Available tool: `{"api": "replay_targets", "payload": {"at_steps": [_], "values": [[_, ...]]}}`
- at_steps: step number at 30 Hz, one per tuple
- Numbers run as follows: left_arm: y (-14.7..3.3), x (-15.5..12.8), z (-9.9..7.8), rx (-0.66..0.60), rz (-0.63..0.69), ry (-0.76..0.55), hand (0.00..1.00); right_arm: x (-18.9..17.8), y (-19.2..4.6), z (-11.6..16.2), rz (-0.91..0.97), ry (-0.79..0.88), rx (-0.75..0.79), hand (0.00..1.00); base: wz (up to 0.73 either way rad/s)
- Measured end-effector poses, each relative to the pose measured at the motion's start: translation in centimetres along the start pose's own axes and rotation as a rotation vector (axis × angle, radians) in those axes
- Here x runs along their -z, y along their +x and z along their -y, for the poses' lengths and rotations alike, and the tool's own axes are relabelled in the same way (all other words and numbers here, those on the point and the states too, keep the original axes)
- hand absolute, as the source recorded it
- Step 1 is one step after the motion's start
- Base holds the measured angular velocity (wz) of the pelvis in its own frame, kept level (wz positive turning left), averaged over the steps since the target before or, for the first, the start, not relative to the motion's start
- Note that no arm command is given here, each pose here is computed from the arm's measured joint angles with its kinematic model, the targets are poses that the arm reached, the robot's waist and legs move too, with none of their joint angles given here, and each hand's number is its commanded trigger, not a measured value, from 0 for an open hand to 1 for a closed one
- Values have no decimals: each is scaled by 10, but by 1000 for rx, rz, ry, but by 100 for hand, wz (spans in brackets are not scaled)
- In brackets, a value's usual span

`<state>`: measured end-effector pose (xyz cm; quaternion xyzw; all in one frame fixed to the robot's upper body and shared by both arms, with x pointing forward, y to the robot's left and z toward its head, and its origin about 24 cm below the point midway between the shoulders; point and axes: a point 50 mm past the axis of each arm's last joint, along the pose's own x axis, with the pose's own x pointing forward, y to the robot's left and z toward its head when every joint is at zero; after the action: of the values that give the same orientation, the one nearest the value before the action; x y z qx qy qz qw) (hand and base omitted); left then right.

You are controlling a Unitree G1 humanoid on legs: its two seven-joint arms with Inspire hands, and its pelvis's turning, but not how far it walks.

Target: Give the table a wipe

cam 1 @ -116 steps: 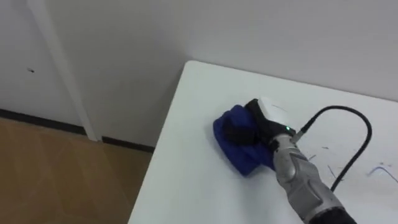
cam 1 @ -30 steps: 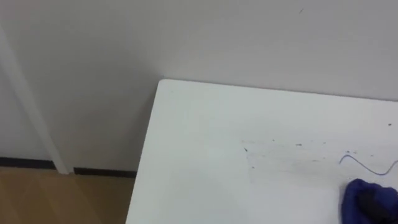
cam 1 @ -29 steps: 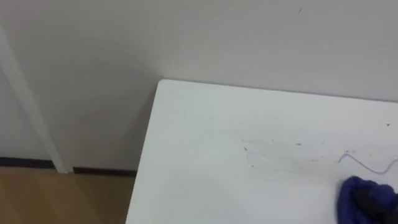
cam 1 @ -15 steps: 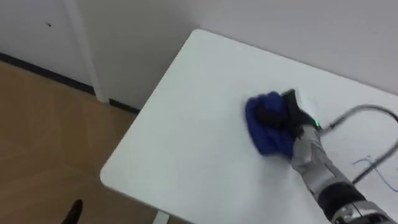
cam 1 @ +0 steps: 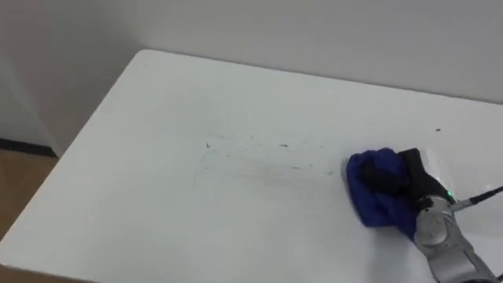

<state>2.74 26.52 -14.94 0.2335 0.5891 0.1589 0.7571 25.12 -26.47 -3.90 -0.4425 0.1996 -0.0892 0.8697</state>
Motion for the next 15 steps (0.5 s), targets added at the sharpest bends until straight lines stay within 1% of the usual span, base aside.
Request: {"api": "replay_targets", "payload": {"at_steps": [1, 4, 6, 7, 8, 9, 11, 13, 15], "values": [[0, 2, -1, -9, -8, -2, 0, 4, -2, -1, -4, -1, 4, 100, 20], [-1, 15, -10, -55, -48, -10, 0, 37, -21, -8, -80, 9, 45, 100, 52], [0, 22, -22, -100, -67, -37, 0, 80, -48, -12, -228, 43, 94, 100, 66], [0, 25, -24, -113, -75, -43, 0, 89, -55, -13, -265, 54, 105, 100, 43], [-1, 32, -27, -124, -97, -38, 0, 107, -70, -12, -333, 62, 131, 100, 27], [-2, 38, -27, -125, -111, -35, 0, 118, -79, -9, -376, 71, 159, 100, 16], [-5, 46, -27, -125, -129, -31, 0, 123, -83, -6, -400, 74, 178, 100, -9], [-4, 44, -26, -123, -122, -31, 0, 119, -78, -5, -396, 75, 182, 100, -10], [-4, 39, -20, -102, -108, -39, 0, 102, -61, -4, -367, 65, 178, 100, -30]]}}
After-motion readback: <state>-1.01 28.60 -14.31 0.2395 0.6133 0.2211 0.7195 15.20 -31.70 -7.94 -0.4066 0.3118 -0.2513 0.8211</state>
